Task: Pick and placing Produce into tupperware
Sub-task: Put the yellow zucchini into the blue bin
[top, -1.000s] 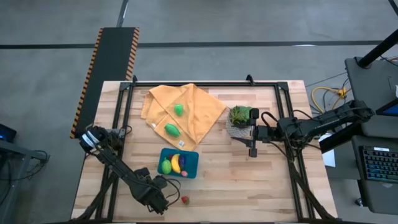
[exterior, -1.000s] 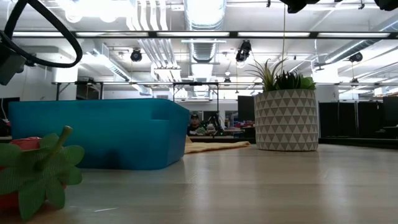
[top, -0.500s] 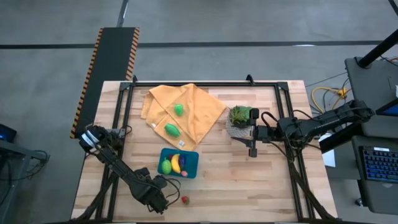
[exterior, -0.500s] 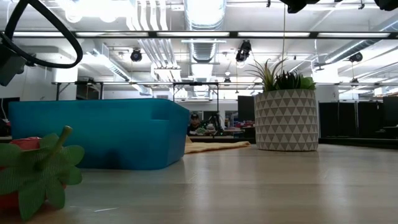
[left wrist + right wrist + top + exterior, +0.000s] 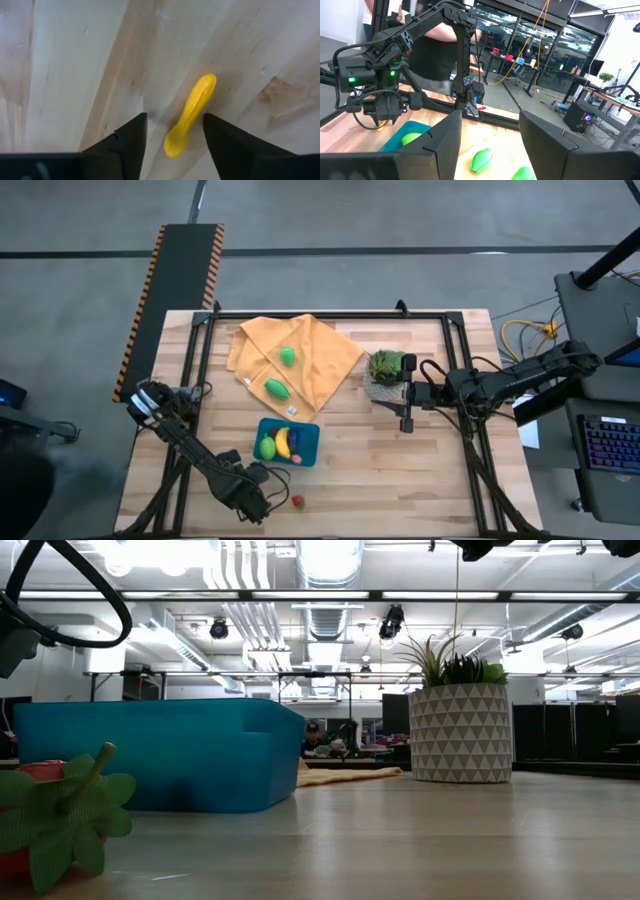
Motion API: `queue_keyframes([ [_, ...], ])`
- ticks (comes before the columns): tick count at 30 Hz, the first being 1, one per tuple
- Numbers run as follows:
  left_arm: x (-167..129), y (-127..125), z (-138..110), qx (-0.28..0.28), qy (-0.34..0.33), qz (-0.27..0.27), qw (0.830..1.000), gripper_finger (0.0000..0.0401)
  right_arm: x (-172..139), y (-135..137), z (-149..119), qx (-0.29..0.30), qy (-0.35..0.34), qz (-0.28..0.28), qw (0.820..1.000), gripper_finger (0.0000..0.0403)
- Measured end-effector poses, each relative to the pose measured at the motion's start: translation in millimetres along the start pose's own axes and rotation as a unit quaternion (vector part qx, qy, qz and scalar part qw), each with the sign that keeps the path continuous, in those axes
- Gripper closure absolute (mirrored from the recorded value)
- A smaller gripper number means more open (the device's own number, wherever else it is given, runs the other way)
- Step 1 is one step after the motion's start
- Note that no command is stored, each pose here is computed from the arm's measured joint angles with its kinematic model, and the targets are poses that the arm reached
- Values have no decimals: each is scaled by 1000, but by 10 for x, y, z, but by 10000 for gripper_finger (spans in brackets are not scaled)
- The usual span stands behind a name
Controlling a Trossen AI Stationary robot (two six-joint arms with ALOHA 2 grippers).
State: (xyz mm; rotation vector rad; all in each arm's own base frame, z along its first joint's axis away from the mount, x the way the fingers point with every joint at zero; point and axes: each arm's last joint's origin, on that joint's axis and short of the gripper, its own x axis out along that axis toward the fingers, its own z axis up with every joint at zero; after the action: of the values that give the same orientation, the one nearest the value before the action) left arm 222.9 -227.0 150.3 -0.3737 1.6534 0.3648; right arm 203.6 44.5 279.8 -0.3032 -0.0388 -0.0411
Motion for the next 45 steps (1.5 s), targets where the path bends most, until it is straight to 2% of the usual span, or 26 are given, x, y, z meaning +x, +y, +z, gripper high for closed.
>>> queue_keyframes([
  [18, 4, -37, 8, 17, -3, -18, 1000, 390, 0, 0, 1, -1, 0, 0, 1000, 211],
  [34, -58, -58, 9, 31, -3, -28, 999, 397, 0, 0, 1, 0, 0, 0, 1000, 211],
  [45, -225, -19, -22, 31, -11, -53, 998, 397, 0, 0, 1, 0, 0, 0, 1000, 211],
])
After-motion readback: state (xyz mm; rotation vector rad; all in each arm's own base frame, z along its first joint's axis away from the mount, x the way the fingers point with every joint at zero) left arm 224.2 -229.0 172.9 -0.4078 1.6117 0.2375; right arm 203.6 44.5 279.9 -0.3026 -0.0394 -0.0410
